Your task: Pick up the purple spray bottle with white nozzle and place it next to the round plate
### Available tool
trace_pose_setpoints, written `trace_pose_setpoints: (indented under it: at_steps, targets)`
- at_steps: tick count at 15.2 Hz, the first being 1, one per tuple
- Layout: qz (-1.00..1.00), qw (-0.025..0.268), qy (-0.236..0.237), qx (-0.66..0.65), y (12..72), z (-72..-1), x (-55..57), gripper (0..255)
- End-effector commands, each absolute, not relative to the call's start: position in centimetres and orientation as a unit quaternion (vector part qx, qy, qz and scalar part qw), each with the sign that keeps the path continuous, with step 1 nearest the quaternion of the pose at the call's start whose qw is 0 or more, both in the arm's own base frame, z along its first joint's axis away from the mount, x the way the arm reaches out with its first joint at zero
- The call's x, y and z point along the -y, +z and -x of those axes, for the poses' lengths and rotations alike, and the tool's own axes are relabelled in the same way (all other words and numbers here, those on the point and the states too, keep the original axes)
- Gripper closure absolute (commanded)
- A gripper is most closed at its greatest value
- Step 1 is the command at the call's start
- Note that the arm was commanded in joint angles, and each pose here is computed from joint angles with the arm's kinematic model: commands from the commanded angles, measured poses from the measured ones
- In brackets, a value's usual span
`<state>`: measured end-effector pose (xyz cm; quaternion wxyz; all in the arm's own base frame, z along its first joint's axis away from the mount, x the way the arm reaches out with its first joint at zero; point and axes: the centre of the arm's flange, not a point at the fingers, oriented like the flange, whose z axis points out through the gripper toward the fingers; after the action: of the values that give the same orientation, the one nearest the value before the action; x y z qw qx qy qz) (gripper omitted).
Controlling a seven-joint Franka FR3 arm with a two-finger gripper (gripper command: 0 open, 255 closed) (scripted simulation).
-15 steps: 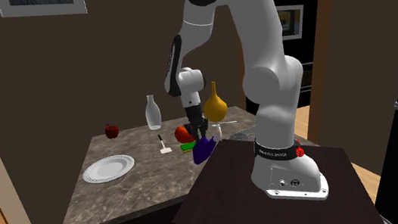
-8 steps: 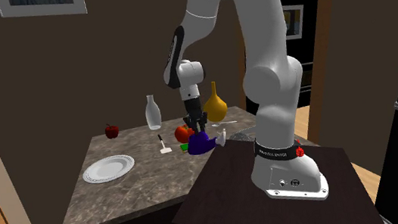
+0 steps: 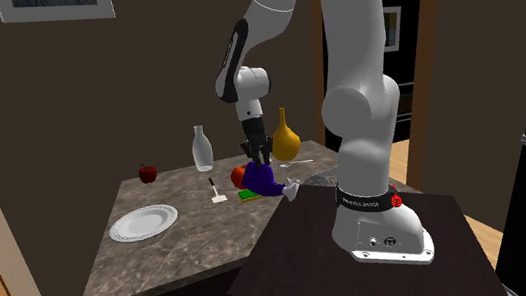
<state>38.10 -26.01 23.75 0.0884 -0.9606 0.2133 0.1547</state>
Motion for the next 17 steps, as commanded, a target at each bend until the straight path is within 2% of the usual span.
trace_pose_setpoints:
  at_steps: [1, 17]
  targets:
    - [0.961, 0.088, 0.155, -0.213, 24.8, -37.9, 25.9, 255]
    - [0.961, 0.088, 0.155, -0.213, 33.3, -37.9, 25.9, 255]
